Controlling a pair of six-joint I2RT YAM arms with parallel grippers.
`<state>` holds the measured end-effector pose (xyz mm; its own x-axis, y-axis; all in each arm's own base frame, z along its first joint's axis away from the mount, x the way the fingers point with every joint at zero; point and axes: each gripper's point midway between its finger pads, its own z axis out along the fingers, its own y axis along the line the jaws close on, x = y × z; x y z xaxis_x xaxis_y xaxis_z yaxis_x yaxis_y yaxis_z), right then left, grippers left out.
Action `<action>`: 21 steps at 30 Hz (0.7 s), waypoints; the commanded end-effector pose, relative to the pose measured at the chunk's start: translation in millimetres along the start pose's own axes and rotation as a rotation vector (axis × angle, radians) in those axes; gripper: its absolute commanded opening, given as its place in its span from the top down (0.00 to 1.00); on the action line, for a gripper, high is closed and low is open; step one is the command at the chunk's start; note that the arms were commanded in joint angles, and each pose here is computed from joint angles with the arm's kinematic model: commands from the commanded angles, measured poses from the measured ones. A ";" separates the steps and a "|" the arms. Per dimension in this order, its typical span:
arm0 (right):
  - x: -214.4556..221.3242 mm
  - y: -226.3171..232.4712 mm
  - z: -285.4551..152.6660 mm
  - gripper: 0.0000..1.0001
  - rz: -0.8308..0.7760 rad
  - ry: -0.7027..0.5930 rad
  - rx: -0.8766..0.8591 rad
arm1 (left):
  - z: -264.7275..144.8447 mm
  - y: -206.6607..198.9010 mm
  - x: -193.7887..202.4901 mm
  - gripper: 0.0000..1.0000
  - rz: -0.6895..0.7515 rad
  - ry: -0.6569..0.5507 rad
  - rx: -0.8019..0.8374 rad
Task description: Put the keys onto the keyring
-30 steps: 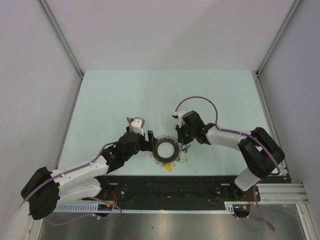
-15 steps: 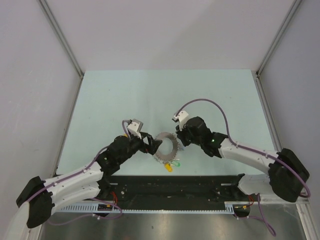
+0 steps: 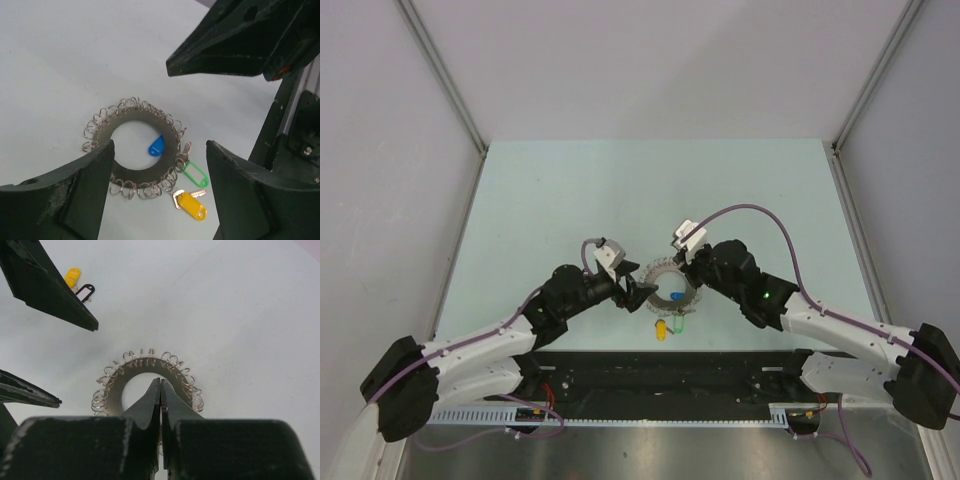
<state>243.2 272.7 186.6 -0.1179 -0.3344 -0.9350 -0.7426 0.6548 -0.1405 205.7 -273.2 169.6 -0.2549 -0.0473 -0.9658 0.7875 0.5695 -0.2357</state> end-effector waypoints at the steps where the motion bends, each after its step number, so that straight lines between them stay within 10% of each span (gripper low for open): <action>1: -11.6 -7.6 -6.1 1.00 -0.031 -0.037 0.036 | 15.5 -13.5 -30.0 0.25 0.134 -0.042 0.093; 11: 69.0 -53.6 -16.0 0.75 0.377 0.245 0.213 | 8.7 0.7 -16.1 0.21 0.047 -0.023 0.003; 21: 80.4 8.5 9.5 0.63 0.474 0.316 0.005 | -10.5 41.8 15.1 0.20 -0.047 0.054 -0.246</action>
<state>247.9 226.3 112.3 -0.5939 -0.2026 -0.7786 -0.5221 0.8334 0.1814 223.1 -261.5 157.3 -0.2868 -0.0025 -0.9580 0.7082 0.6729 -0.2137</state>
